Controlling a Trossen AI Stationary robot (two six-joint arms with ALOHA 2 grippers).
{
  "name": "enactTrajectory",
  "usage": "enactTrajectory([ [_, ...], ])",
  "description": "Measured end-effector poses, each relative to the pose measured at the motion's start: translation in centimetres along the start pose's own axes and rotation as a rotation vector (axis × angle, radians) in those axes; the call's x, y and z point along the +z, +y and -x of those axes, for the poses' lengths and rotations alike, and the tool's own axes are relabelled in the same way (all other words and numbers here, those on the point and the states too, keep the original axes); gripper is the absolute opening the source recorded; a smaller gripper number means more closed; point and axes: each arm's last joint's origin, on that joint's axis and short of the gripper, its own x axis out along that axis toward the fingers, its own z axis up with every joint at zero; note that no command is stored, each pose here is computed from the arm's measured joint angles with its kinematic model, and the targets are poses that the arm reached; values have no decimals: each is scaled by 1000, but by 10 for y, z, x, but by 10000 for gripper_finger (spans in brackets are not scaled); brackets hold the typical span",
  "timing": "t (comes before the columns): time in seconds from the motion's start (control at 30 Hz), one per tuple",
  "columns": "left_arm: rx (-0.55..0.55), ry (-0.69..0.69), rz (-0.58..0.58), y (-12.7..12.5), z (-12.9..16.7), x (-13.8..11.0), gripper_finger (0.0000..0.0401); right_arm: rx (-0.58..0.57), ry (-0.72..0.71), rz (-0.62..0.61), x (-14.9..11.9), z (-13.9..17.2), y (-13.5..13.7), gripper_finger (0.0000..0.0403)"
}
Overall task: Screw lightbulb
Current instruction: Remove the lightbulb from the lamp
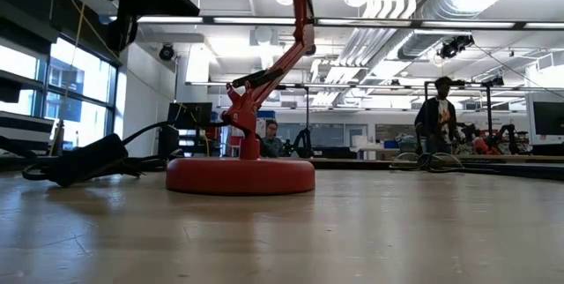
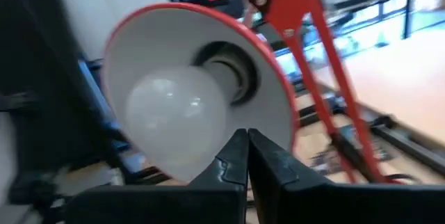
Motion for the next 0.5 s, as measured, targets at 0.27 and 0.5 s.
enactTrajectory([
  [0.27, 21, 8, 0, 1, -5, -5, 0, -4, 36, -14, -7, -12, -2, 0],
  [0.5, 46, 18, -3, 3, -10, -10, 0, -48, 39, 8, -8, -21, -9, 0],
])
